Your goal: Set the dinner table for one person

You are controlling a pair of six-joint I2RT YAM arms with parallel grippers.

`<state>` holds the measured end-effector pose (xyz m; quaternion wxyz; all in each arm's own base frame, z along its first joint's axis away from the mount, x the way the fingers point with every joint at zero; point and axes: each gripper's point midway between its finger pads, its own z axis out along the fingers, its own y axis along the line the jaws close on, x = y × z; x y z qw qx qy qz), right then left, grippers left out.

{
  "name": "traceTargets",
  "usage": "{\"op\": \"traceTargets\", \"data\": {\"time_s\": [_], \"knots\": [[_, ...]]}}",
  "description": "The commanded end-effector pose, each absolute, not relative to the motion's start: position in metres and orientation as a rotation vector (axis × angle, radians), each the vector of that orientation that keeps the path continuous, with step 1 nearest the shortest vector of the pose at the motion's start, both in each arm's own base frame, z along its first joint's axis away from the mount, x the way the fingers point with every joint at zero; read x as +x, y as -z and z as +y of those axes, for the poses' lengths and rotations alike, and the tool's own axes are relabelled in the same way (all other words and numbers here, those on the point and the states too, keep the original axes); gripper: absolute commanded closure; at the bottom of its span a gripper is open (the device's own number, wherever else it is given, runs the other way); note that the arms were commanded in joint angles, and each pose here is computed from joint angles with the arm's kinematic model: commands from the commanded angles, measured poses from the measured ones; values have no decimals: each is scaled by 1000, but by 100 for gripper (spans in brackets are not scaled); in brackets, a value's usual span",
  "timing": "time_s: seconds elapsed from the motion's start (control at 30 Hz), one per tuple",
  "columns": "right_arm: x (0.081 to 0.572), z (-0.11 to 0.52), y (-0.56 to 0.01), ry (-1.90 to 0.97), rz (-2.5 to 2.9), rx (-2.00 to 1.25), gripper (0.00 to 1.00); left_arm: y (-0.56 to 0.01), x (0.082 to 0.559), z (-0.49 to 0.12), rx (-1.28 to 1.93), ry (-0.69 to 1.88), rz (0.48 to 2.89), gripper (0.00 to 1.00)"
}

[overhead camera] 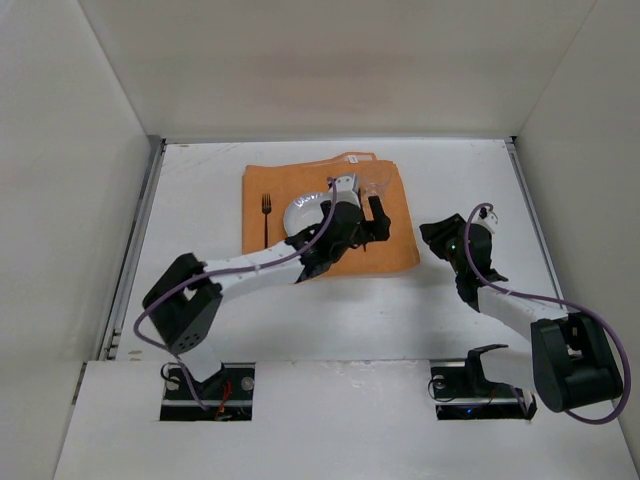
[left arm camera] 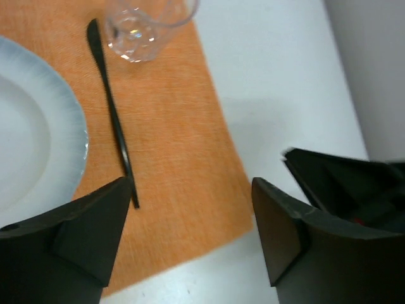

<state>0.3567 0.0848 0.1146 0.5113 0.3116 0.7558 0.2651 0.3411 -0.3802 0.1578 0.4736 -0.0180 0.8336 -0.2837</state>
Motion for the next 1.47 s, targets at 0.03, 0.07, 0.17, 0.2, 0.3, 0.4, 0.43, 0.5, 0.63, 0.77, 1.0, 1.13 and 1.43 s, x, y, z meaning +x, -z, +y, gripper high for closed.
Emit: {"op": "traceTargets", "data": {"time_s": [0.03,0.07,0.17,0.2,0.3,0.4,0.43,0.5,0.63,0.77,1.0,1.13,1.43], "knots": [[364,89,-133,-670,1757,719,57,-200,303,-363,78,725,1942,0],[364,89,-133,-670,1758,717,57,-201,296,-351,75,716,1937,0],[365,89,-132,-666,1760,717,60,-198,281,-307,9,665,1914,0],[365,89,-133,-665,1761,716,62,-196,275,-289,-20,641,1903,0],[365,90,-130,-664,1768,715,76,-192,259,-233,-132,570,1871,0],[365,89,-129,-663,1772,721,84,-187,246,-168,-315,502,1806,0],[365,88,-129,-662,1770,722,84,-182,241,-144,-393,474,1785,0],[365,86,-130,-657,1764,726,82,-170,233,-108,-514,429,1763,0],[365,85,-128,-651,1765,732,67,-126,219,-55,-720,278,1821,0],[365,87,-127,-653,1768,732,59,-87,208,-25,-884,116,1929,0],[366,89,-126,-664,1772,726,56,-49,207,-20,-1023,114,2065,0],[366,89,-127,-667,1771,726,56,-46,207,-12,-1048,130,2040,0],[367,90,-126,-667,1774,726,55,-48,209,-10,-1037,113,2053,0]]}}
